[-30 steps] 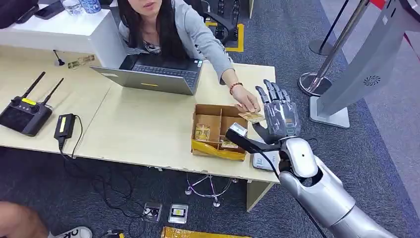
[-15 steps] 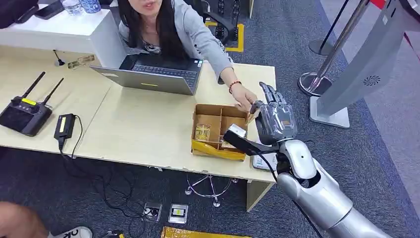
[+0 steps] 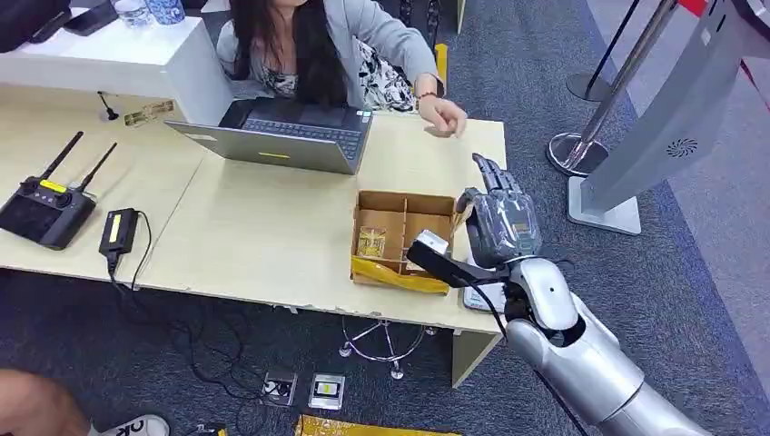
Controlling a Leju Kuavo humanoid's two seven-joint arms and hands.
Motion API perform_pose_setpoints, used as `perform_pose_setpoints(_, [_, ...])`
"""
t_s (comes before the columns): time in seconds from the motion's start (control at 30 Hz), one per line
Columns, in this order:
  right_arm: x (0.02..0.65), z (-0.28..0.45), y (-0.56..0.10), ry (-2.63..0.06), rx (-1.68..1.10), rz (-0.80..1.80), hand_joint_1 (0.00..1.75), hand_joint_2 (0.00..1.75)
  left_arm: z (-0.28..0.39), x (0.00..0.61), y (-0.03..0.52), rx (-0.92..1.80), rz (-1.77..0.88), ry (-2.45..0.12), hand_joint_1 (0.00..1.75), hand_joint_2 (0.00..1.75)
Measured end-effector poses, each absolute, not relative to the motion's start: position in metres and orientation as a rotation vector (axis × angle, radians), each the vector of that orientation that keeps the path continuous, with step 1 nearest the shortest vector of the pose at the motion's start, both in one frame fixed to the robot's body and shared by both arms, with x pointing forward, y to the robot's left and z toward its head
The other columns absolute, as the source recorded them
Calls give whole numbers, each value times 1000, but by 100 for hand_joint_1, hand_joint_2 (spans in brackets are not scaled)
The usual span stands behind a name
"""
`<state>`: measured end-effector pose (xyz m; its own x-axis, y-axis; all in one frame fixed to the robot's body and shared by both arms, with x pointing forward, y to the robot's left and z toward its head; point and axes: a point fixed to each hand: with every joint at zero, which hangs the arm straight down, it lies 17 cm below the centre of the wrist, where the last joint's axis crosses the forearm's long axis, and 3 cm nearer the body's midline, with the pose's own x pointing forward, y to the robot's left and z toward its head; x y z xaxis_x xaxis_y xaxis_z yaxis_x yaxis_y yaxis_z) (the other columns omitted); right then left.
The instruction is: Pass the card to the sensor for recognition and then transmit it.
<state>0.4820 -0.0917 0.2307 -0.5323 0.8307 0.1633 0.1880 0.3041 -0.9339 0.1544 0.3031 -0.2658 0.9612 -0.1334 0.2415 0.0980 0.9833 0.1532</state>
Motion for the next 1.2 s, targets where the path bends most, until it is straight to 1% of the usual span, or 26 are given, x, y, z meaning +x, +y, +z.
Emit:
perform_pose_setpoints(0.23, [486, 204, -107, -1849, -889, 1233, 175, 175, -266, 152, 304, 141, -114, -250, 0, 0])
perform_pose_setpoints(0.37, [487, 180, -128, -1784, -883, 1216, 175, 175, -268, 146, 306, 143, -109, -241, 0, 0])
perform_pose_setpoints(1.2, [487, 113, -179, -1614, -865, 1199, 175, 175, -268, 144, 311, 155, -114, -236, 0, 0])
